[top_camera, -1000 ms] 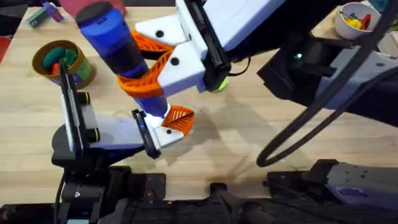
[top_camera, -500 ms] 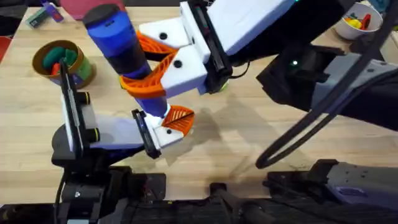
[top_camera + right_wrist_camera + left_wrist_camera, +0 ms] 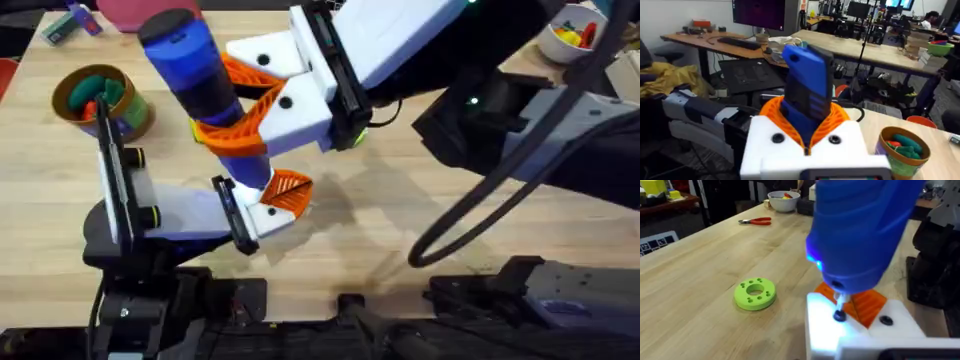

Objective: Pick up the gripper from the table and insert it into the empty holder that is missing its gripper. Then pick up a screw, insert it into the mounting hole, and use the screwdriver to tighten it. Finally, clean up the table by picking up the vegetable and placing it into the bucket.

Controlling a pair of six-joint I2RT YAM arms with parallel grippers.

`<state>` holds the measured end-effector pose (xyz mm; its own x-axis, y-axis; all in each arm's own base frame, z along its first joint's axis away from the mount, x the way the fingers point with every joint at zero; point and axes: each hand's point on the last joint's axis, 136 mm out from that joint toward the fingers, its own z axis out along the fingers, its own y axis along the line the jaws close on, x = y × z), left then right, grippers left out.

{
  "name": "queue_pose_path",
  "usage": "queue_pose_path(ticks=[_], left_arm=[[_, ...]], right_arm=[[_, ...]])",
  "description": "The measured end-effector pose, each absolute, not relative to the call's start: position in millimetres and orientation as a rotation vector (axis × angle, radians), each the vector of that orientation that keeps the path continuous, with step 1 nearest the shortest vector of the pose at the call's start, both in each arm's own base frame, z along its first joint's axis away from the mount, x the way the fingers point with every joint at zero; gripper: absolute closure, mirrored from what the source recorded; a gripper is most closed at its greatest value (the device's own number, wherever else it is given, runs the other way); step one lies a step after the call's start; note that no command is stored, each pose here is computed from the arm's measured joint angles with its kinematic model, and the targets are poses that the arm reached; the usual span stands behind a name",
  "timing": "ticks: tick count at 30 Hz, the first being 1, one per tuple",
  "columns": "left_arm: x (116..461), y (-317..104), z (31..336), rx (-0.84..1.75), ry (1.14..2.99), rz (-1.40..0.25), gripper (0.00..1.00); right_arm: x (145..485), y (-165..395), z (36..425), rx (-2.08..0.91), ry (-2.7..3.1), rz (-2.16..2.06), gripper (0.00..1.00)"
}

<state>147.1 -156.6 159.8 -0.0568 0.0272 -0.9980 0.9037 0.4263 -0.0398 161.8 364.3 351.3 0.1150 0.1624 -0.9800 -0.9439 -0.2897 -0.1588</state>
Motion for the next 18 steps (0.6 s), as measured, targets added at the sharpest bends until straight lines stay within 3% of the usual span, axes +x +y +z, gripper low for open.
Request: queue_pose_path(ticks=[18], left_arm=[[147.1,-156.6,159.8,0.881,1.450,-0.894,0.983]], right_arm=[[166.3,368.2,343.0,-1.378,0.867,1.397,0.978]])
